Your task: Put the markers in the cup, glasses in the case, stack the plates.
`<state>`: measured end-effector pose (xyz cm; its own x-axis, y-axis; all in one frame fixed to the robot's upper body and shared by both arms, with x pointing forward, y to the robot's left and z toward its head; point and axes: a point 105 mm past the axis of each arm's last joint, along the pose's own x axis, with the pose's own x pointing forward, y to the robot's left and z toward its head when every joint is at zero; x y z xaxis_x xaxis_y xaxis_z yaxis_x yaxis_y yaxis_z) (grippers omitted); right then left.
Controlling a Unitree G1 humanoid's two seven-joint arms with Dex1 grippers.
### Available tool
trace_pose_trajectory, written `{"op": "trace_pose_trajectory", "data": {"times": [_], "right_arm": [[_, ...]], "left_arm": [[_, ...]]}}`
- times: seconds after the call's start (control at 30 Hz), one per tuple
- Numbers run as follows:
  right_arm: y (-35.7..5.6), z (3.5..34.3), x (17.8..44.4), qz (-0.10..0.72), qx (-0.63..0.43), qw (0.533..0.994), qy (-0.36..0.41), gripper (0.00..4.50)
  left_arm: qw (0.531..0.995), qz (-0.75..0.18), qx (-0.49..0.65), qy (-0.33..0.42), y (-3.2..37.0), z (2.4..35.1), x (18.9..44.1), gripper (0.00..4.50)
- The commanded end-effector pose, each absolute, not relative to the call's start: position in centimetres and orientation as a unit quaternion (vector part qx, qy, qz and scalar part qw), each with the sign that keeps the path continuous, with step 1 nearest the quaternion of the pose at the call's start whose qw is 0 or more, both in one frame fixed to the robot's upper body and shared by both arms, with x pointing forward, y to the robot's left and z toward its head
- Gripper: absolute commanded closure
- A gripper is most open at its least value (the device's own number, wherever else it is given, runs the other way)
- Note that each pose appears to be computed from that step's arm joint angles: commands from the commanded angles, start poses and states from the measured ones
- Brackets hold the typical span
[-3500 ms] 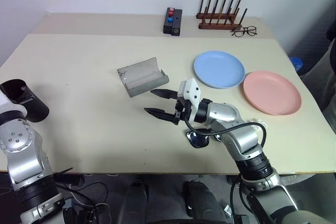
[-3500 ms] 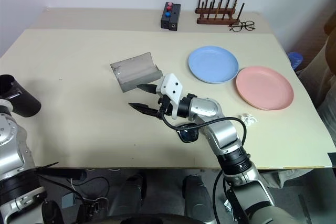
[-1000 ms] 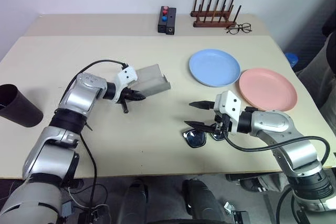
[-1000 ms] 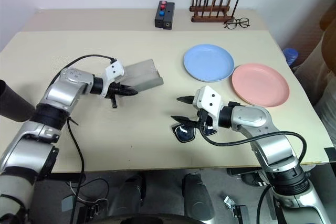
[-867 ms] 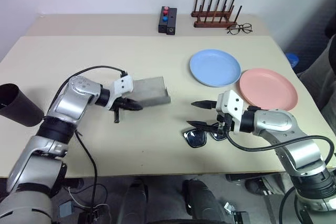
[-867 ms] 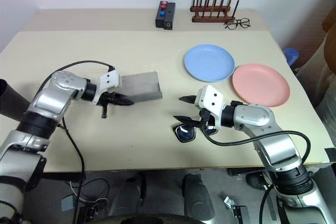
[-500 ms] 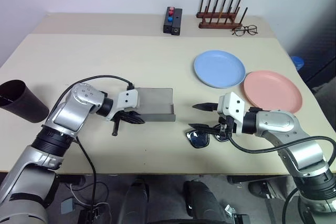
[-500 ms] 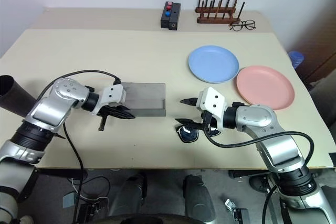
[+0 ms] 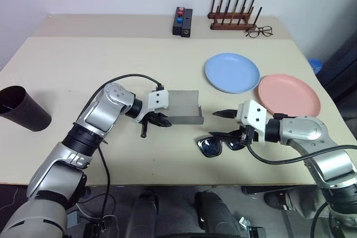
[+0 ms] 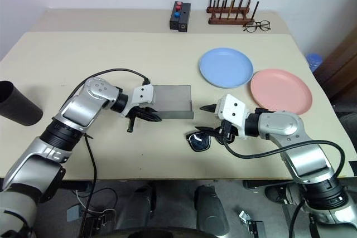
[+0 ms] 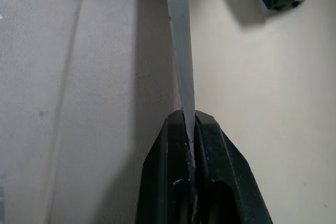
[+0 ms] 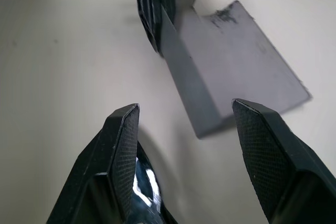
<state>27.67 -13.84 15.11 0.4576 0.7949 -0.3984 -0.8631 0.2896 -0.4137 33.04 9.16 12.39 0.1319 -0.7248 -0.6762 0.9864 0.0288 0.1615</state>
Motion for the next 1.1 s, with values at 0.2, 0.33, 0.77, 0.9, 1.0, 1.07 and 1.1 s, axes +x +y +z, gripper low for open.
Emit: {"op": "trace_pose_trajectory", "data": {"times": [0.2, 0.33, 0.77, 0.9, 1.0, 1.07, 1.1], "right_arm": [[-15.8, 15.7, 28.1, 0.506, -0.409, 0.756, 0.065, 1.64], [-15.7, 15.4, 28.1, 0.513, -0.451, 0.727, 0.068, 1.64], [-14.8, 13.9, 27.7, 0.517, -0.513, 0.682, 0.073, 1.64], [-15.0, 13.1, 27.5, 0.519, -0.529, 0.667, 0.081, 1.64], [-15.1, 12.9, 27.4, 0.521, -0.534, 0.66, 0.084, 1.64], [-15.2, 12.9, 27.4, 0.521, -0.535, 0.659, 0.086, 1.64], [-15.3, 12.8, 27.4, 0.52, -0.54, 0.657, 0.086, 1.64]], "left_arm": [[0.736, -0.602, 0.271, 0.152, 9.4, 16.1, 33.6, 1.72], [0.772, -0.563, 0.275, 0.105, 11.0, 18.2, 34.4, 1.72], [0.835, -0.509, 0.19, 0.082, 14.9, 16.8, 27.5, 1.72], [0.848, -0.498, 0.168, 0.072, 14.9, 16.3, 26.2, 1.72], [0.844, -0.504, 0.163, 0.081, 14.5, 15.4, 24.9, 1.72], [0.844, -0.503, 0.162, 0.088, 14.4, 14.9, 24.6, 1.72], [0.846, -0.501, 0.158, 0.089, 14.3, 14.8, 24.6, 1.72]]}}
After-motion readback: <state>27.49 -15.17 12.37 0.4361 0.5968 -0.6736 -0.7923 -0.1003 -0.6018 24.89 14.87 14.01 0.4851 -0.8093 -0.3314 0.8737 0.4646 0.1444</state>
